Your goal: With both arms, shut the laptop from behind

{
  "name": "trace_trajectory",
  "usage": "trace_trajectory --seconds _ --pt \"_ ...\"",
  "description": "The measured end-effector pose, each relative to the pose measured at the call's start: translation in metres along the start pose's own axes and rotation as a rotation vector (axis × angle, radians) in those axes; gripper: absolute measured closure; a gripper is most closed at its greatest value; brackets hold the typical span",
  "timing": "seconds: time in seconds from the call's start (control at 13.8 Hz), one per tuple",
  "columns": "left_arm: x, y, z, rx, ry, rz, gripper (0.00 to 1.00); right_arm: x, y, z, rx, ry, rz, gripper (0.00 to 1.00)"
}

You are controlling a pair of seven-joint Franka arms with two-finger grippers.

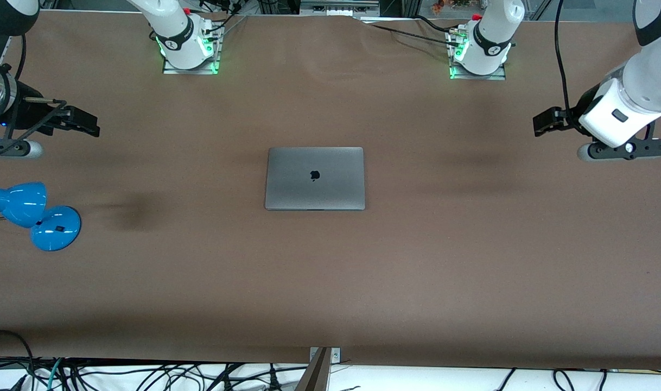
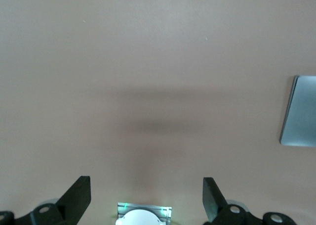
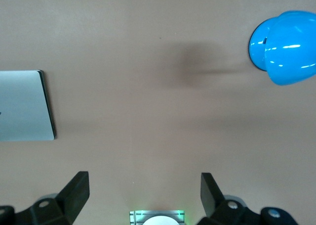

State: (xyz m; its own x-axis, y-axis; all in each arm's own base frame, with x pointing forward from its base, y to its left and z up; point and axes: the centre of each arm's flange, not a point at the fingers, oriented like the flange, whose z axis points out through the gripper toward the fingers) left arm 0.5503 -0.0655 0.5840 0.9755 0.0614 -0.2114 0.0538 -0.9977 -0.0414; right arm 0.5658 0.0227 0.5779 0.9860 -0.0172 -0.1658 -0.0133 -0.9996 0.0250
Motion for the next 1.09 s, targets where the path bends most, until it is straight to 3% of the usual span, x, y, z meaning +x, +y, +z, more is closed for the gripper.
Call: trace_trajectory --seconds 0.36,1.09 --pt "-0.021 -0.015 0.005 -0.016 0.017 0.021 0.0 0.0 -0.004 0.003 -0.001 -0.005 -0.007 0.0" --pt "-0.022 -0.016 0.006 -0.017 0.024 0.021 0.0 -0.001 -0.011 0.003 -0.007 -0.005 -0.019 0.0"
